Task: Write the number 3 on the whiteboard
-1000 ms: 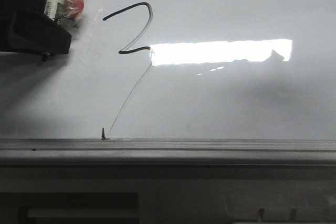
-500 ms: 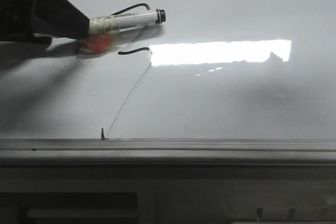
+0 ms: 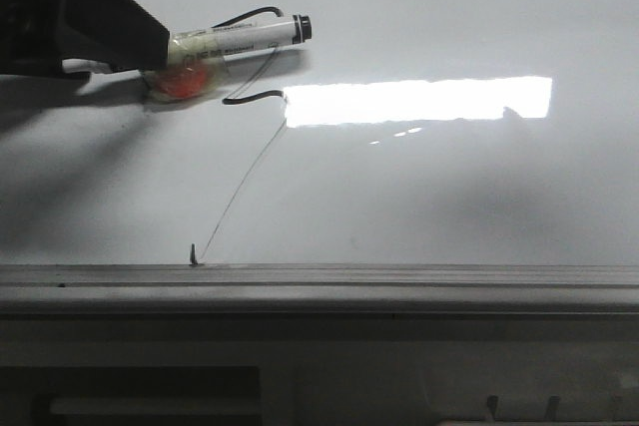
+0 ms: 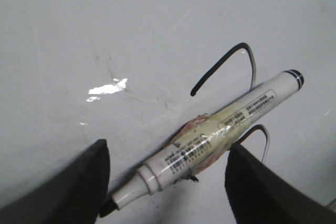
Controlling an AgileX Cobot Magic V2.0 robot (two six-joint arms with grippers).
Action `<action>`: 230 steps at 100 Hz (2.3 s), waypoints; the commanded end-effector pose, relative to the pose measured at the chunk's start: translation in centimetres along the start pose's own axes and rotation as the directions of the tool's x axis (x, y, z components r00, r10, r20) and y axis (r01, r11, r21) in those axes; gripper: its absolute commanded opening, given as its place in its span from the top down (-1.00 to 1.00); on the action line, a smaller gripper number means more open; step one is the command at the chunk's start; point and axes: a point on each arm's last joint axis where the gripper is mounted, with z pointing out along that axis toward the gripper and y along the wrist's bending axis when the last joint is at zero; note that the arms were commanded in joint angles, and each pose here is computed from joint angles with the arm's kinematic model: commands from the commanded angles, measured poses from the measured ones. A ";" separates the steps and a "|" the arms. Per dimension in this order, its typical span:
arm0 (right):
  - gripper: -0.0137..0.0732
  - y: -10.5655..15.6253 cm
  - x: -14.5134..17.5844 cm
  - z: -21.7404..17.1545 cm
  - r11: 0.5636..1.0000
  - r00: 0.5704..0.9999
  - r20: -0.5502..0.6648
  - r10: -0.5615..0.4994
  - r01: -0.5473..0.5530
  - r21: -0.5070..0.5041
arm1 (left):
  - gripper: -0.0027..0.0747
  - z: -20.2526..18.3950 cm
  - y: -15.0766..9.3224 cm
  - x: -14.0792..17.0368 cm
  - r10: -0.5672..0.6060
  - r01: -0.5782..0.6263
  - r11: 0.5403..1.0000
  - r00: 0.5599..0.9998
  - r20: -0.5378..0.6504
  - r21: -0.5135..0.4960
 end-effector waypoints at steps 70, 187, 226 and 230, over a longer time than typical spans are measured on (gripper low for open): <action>0.82 0.5 -1.0 -3.5 0.975 0.980 0.139 -0.144 0.116 0.191 | 0.77 -11.3 -0.7 -3.6 0.009 -0.042 0.996 0.923 0.385 0.078; 0.83 1.3 13.5 -3.8 0.871 0.950 0.254 -0.180 0.034 0.489 | 0.99 -24.1 1.3 3.2 0.230 -0.227 0.972 0.846 0.481 -0.065; 0.83 1.3 13.5 -3.8 0.871 0.950 0.254 -0.180 0.034 0.489 | 0.99 -21.5 2.5 4.8 0.382 -0.282 0.914 0.839 0.387 -0.291; 0.83 1.3 13.5 -3.8 0.871 0.950 0.254 -0.180 0.034 0.489 | 0.99 -20.4 2.7 5.3 0.412 -0.297 0.897 0.830 0.377 -0.328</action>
